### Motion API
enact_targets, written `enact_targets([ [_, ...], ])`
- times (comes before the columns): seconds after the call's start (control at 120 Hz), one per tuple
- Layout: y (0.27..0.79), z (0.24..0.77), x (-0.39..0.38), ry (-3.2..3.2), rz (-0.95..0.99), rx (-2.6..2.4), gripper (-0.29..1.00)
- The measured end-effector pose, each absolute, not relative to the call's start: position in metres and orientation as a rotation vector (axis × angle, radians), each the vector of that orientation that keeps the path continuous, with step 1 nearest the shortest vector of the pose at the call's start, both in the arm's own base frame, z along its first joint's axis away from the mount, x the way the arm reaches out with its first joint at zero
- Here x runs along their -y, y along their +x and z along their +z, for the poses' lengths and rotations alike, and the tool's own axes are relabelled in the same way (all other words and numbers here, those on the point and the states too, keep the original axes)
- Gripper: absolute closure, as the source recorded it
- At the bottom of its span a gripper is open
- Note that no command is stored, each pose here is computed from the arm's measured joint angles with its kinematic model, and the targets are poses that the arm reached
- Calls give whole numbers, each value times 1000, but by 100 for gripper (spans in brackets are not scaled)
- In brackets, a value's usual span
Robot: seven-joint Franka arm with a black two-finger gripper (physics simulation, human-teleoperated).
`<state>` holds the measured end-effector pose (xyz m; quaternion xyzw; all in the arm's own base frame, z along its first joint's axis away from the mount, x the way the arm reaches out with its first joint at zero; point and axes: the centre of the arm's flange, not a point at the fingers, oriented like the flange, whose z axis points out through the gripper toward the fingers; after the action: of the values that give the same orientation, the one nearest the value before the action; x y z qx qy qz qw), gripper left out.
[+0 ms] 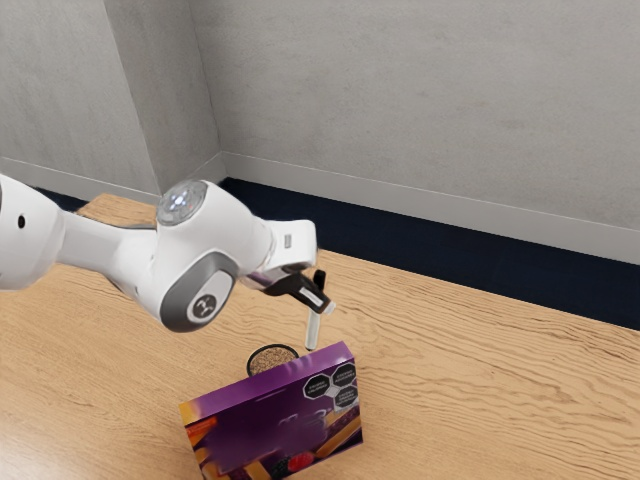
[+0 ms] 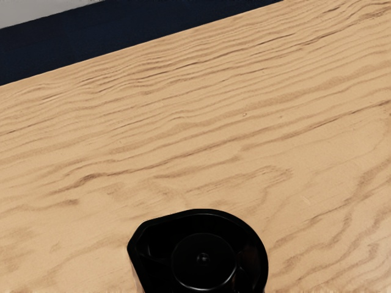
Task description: Put the marker into the pen holder.
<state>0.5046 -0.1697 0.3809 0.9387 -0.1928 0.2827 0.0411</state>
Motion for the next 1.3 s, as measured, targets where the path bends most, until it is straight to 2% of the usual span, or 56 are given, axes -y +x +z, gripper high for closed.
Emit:
enact_targets([
  [0.35,483,362,199,2846,844,669,74],
  [0.483,476,378,207,2810,886,690,74],
  [0.675,472,391,137,2856,924,506,74],
  [1.033,442,405,126,2830,939,498,74],
  [1.3,439,379,121,2874,857,495,73],
])
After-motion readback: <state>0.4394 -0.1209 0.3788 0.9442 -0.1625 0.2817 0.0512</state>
